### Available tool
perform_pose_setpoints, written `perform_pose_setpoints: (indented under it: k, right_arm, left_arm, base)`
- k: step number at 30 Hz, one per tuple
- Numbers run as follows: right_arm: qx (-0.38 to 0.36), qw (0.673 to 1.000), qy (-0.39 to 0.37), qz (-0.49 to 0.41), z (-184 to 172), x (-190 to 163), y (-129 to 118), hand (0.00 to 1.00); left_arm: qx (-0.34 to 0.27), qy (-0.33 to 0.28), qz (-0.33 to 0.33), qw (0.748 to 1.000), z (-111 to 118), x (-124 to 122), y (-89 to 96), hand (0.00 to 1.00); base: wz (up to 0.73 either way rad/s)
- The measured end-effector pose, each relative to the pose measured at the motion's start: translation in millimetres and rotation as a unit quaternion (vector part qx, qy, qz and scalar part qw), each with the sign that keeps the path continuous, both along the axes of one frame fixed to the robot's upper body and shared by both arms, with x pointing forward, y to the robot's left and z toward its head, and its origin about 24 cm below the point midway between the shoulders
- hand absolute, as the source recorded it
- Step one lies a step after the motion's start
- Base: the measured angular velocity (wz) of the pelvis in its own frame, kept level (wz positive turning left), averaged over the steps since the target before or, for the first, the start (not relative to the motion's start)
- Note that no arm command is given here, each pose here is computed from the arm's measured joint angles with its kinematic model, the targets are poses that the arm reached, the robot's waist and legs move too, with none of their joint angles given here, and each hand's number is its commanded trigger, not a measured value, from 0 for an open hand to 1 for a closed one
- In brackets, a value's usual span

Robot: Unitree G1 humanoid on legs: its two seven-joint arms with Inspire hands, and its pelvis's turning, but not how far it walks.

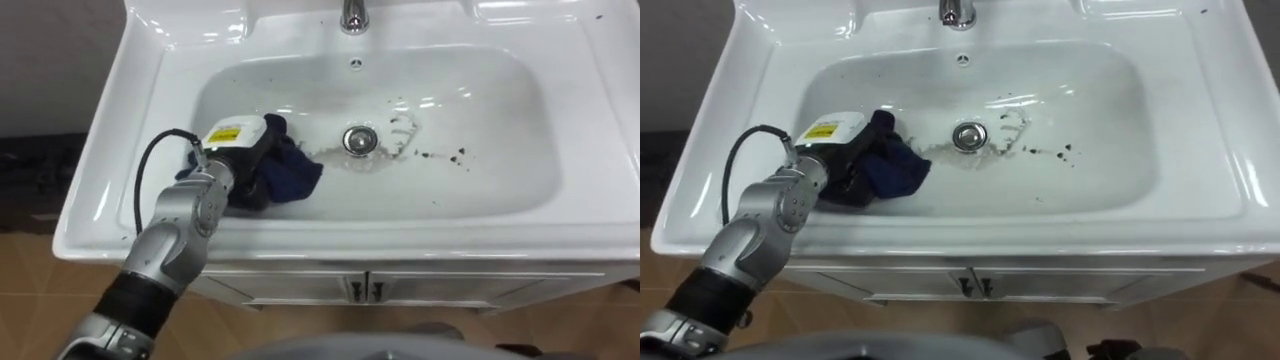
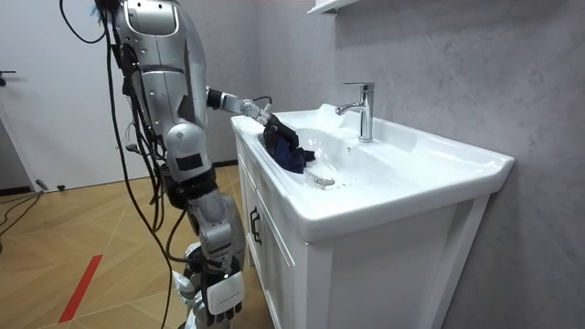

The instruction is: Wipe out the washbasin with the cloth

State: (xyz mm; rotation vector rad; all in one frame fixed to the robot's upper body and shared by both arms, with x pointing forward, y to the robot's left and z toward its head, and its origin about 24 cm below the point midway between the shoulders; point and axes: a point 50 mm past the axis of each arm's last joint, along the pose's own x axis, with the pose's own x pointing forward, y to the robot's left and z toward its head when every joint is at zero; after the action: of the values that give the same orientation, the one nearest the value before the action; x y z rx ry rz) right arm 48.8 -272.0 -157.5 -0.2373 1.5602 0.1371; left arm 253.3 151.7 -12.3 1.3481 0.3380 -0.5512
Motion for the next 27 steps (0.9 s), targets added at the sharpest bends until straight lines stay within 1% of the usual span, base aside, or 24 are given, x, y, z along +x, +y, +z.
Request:
perform_pose_setpoints:
  k: [8, 13, 16, 19, 23, 27]
  right_arm:
    - [-0.006, 1.0, -0.003, -0.009, 2, -1, -5, 0.0]
    - [-0.01, 1.0, -0.005, -0.011, 2, 0, -7, 0.0]
    - [-0.018, 1.0, -0.005, -0.01, 4, 0, -11, 0.0]
    - [-0.026, 1.0, -0.006, -0.009, 5, 1, -13, 0.0]
    - [-0.03, 0.999, -0.01, -0.007, 6, 6, -15, 0.0]
    - [-0.034, 0.999, -0.018, -0.008, 8, 15, -19, 0.0]
  left_arm:
    - [0.01, 0.023, -0.007, 1.0, -1, 7, -0.9, 1.0]
    - [0.006, 0.046, 0.003, 0.999, -12, 15, 1.0, 1.0]
    - [0.019, 0.054, -0.002, 0.998, -17, 22, -2.6, 1.0]
    - [0.028, 0.064, 0.0, 0.998, -21, 24, -1.3, 1.0]
    - [0.034, 0.065, -0.003, 0.997, -20, 29, -4.6, 1.0]
    - [0.035, 0.068, -0.01, 0.997, -18, 40, -14.7, 1.0]
  base:
    - [0.0]
    - [-0.04]
    - [-0.11]
    - [-0.06]
    - [-0.02]
    - [-0.01]
